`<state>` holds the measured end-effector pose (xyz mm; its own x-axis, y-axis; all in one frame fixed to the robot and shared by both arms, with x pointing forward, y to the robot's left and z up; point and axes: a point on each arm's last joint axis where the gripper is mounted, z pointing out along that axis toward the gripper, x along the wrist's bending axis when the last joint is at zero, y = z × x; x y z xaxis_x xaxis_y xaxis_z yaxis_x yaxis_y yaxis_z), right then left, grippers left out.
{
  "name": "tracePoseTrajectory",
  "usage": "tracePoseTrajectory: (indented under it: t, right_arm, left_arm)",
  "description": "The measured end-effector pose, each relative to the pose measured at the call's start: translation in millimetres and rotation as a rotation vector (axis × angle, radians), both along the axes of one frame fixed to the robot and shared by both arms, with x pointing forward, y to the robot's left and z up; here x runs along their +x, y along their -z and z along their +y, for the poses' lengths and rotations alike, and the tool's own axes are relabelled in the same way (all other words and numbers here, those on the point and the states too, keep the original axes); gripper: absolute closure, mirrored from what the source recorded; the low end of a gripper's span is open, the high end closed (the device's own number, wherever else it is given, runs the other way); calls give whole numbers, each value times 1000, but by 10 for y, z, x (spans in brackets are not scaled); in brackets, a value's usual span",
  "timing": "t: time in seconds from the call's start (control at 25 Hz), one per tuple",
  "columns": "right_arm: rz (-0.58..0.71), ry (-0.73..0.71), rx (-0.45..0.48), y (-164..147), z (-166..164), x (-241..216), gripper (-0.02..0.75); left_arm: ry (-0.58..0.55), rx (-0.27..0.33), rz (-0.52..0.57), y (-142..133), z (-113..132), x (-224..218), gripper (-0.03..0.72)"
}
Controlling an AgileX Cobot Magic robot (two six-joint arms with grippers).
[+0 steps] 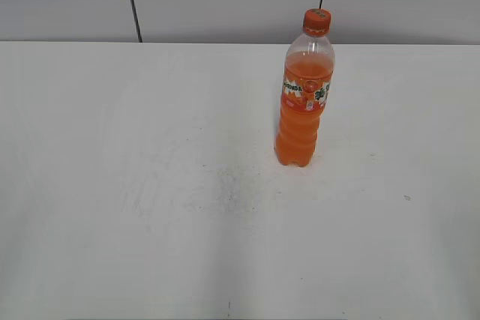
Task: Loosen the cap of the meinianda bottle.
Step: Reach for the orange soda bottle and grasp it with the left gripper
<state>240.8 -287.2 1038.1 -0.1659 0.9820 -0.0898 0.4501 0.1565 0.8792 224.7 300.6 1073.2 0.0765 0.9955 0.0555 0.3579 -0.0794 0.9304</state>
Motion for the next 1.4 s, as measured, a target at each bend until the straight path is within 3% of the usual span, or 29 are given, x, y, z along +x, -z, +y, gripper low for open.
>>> tracePoseTrajectory:
  t: [1.4]
  right_arm:
    - [0, 0, 0, 0, 0, 0, 213]
  left_arm:
    - [0, 0, 0, 0, 0, 0, 169]
